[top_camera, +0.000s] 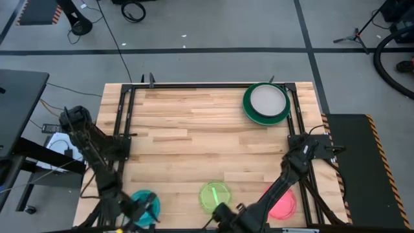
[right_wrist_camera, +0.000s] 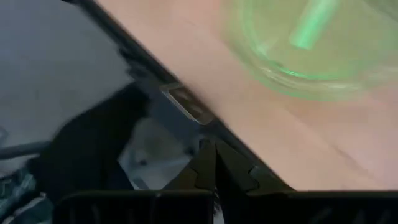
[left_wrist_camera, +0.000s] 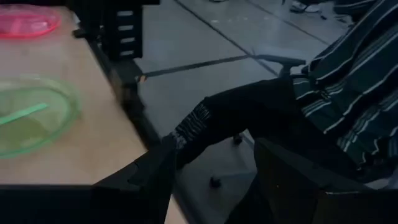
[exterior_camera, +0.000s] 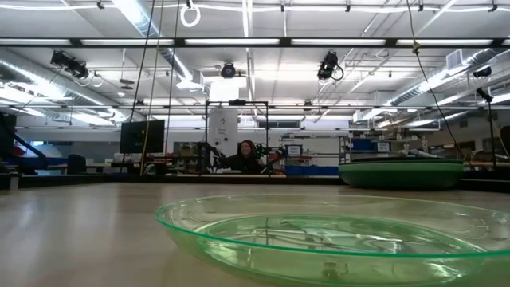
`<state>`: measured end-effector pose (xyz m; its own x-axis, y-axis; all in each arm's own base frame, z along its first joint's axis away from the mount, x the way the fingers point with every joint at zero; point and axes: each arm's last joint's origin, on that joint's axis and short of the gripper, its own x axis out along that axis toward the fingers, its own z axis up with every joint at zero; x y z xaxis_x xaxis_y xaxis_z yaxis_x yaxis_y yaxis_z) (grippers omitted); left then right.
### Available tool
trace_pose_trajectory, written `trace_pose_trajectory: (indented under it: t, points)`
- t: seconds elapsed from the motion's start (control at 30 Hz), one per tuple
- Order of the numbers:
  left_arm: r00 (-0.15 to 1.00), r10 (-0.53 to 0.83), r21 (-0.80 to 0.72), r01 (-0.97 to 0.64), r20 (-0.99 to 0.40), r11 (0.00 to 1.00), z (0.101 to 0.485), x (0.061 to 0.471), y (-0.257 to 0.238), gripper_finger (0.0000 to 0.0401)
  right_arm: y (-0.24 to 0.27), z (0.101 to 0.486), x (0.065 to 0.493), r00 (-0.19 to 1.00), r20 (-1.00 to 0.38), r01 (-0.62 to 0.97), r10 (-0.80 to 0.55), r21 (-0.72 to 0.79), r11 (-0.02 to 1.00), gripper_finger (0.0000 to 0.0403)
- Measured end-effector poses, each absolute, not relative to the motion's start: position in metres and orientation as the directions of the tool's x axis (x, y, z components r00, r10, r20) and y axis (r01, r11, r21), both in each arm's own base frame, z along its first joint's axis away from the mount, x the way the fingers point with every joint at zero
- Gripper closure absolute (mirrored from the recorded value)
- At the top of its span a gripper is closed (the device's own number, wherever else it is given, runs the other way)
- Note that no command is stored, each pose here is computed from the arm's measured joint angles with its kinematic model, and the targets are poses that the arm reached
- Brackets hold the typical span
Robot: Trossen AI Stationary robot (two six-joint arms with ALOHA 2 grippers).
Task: Stack plastic plates
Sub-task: Stack the light green plate on top of the pink plate
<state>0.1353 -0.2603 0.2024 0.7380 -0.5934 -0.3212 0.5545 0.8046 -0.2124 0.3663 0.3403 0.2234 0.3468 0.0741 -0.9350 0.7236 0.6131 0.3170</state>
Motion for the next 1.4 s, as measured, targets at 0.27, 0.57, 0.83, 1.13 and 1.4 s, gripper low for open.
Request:
trace_pose_trajectory:
  t: [0.27,0.57,0.83,1.13,1.4]
  points:
    - [0.754,-0.566,-0.227,0.518,-0.333,0.824,0.188,0.116,-0.275,0.0180,0.339,0.179,0.374,0.268,-0.957,0.818,0.112,0.288,0.497,0.0371]
    - [0.753,-0.548,-0.211,0.507,-0.365,0.836,0.178,0.118,-0.277,0.0180,0.300,0.225,0.340,0.131,-0.966,0.871,-0.225,0.004,0.491,0.0363]
    - [0.805,-0.475,-0.124,0.463,-0.356,0.878,0.178,0.127,-0.271,0.0180,0.284,0.235,0.336,0.084,-0.972,0.832,-0.218,-0.052,0.553,0.0300]
    - [0.837,-0.402,-0.097,0.395,-0.372,0.913,0.176,0.147,-0.260,0.0180,0.230,0.221,0.295,0.043,-0.988,0.848,-0.149,-0.043,0.529,0.0259]
    - [0.835,-0.397,-0.090,0.394,-0.381,0.915,0.175,0.147,-0.259,0.0180,0.186,0.193,0.243,0.561,-0.828,0.792,0.000,0.537,0.291,0.0259]
